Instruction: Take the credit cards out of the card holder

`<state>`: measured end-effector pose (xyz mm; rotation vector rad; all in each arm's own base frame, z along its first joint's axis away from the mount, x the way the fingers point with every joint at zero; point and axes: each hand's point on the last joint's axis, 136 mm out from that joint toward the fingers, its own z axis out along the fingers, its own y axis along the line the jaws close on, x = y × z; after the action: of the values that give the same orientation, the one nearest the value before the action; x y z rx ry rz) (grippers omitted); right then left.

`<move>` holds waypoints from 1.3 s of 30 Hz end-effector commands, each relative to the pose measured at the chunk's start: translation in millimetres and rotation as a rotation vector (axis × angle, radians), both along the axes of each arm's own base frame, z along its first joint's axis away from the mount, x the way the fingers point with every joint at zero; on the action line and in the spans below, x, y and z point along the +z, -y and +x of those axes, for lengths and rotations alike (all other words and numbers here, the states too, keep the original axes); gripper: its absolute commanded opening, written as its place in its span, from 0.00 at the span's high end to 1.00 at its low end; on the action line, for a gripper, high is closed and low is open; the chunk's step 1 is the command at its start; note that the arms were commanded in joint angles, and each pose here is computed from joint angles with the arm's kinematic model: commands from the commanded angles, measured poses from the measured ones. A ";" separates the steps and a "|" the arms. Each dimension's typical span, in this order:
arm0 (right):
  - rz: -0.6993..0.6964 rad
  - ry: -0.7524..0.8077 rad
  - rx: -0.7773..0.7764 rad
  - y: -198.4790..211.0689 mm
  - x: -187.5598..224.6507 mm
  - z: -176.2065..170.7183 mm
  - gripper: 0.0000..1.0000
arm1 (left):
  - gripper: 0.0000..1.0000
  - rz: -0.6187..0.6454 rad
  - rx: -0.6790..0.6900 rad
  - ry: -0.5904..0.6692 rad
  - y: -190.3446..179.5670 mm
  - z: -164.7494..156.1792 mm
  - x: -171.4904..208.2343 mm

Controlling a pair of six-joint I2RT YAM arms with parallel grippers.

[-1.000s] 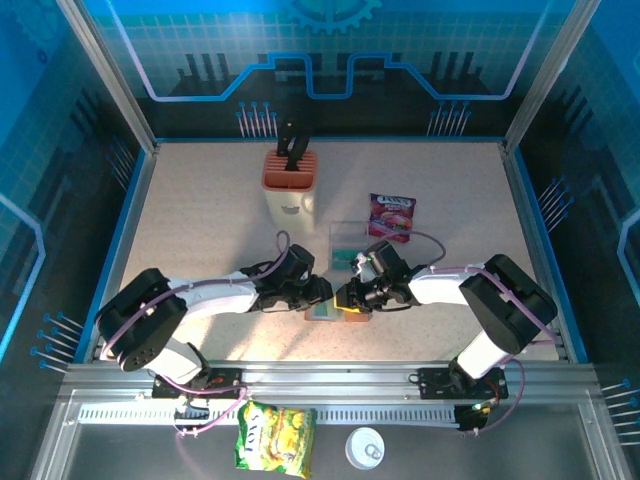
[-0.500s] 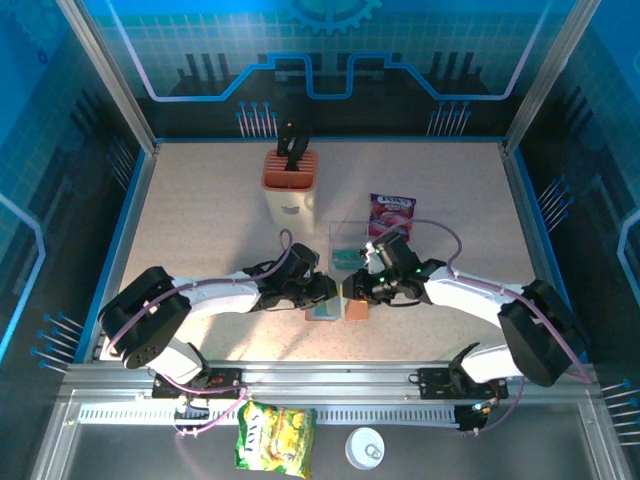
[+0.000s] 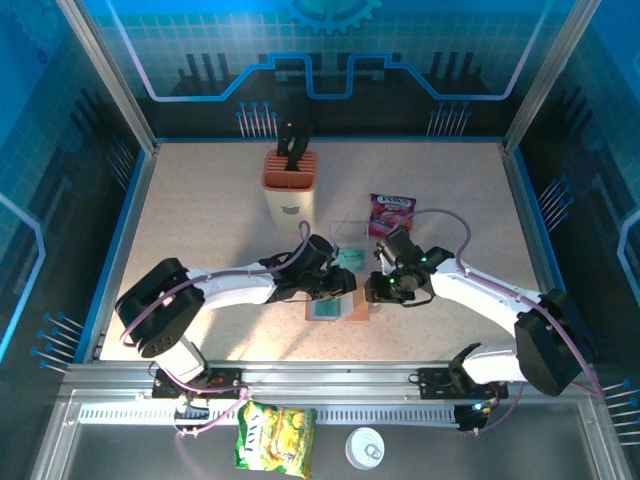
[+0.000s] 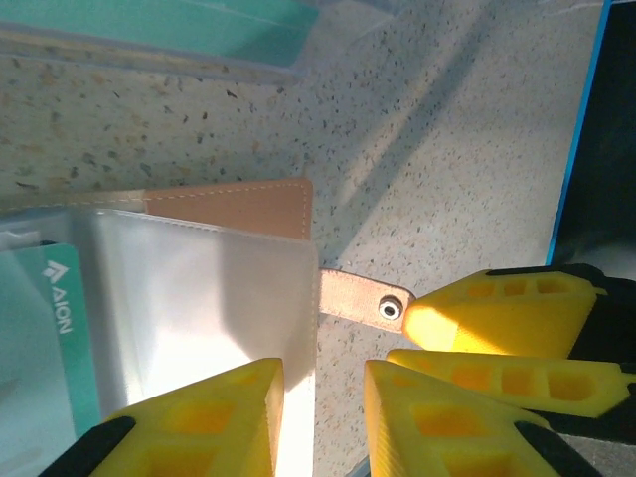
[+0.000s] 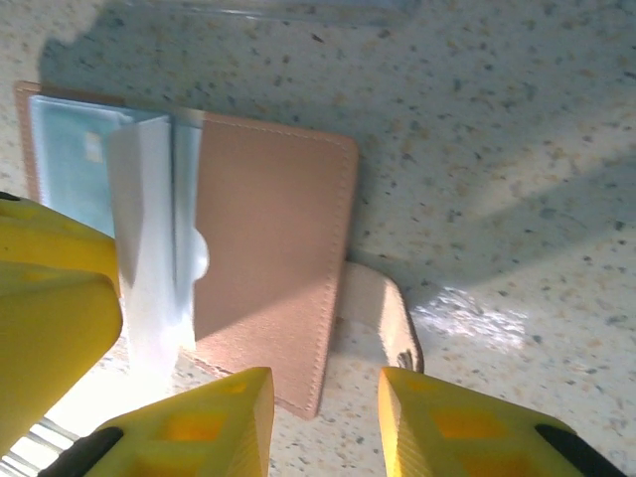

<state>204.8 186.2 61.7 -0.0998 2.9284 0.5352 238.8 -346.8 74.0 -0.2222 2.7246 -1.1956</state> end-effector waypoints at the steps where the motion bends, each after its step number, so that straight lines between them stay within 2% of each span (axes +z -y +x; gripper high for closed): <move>1: -0.076 -0.018 -0.001 18.8 -8.3 -6.9 0.67 | 0.72 -0.003 -0.051 -0.016 13.5 -5.5 0.5; 5: -0.085 -0.026 -0.010 22.7 -17.7 -8.8 0.68 | 0.69 -0.004 -0.068 -0.024 22.6 -6.5 -3.4; 9: -0.097 -0.036 -0.012 25.6 -27.0 -8.7 0.68 | 0.60 -0.002 -0.079 -0.033 29.4 -7.3 -7.9; 14: -0.123 -0.052 -0.008 28.3 -36.6 -6.4 0.68 | 0.58 0.000 -0.078 -0.040 31.2 -6.4 -11.3; 25: -0.151 -0.075 0.001 27.4 -47.3 -1.4 0.68 | 0.57 0.019 -0.072 -0.054 25.9 -9.8 -16.8; 39: -0.373 -0.132 0.056 47.7 -61.7 -7.8 0.62 | 0.57 0.046 -0.057 -0.064 19.6 -11.0 -24.5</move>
<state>207.0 159.0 12.2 -0.1631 3.0781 0.1909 234.2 -370.1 56.9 -0.1760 2.7906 -1.1899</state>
